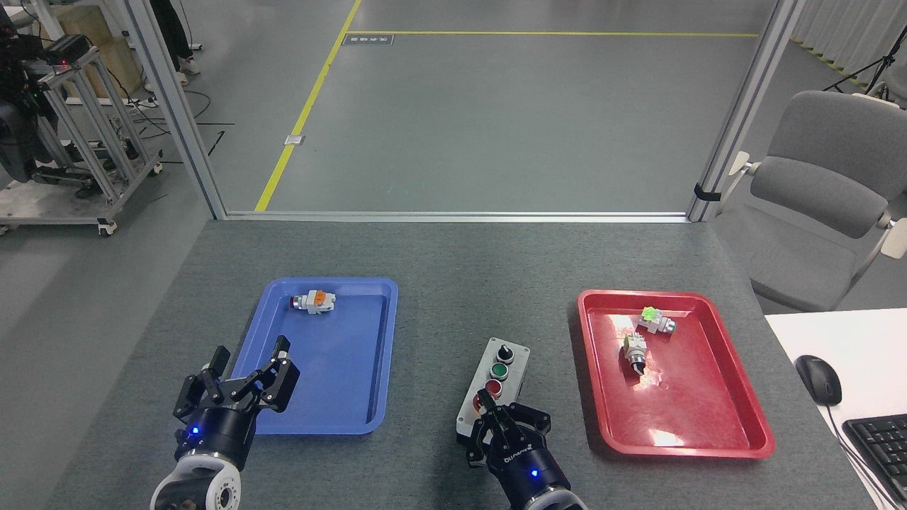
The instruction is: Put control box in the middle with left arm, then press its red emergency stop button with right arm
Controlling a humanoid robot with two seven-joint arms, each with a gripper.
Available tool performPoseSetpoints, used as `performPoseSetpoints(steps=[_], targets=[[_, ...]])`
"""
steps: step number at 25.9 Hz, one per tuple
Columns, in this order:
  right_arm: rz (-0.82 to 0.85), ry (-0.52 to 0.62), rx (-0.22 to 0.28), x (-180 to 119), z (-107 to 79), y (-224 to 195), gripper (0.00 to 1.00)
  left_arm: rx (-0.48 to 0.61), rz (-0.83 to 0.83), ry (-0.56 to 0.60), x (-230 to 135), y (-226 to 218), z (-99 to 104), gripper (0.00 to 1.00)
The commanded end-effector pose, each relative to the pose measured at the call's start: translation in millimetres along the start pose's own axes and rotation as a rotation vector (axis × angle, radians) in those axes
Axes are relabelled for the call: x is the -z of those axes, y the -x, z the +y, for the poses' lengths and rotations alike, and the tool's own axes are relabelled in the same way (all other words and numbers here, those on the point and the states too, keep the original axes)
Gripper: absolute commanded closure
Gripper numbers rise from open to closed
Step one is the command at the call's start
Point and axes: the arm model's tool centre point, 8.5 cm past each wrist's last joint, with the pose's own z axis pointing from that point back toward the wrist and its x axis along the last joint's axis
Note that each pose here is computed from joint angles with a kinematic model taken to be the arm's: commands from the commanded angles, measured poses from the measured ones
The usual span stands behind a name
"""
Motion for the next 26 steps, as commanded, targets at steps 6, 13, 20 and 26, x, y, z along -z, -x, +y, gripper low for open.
performPoseSetpoints(steps=[6, 13, 20, 26], targets=[[0.001, -0.088, 0.023, -2.1, 15.4, 2.2, 1.0, 0.019, -0.035, -0.003, 4.7, 8.8, 4.8, 0.01], [0.05, 0.043, 0.091, 1.1, -12.2, 10.2, 1.0, 0.025, -0.058, -0.001, 7.6, 7.8, 3.9, 0.01], [0.206, 0.093, 0.138, -23.2, -11.9, 72.8, 0.47, 0.024, -0.051, 0.011, 3.3, 10.0, -1.3, 0.01], [0.383, 0.028, 0.131, -66.0, 20.3, 141.0, 0.03, 0.005, -0.045, 0.019, -10.3, 6.7, -19.0, 0.01]])
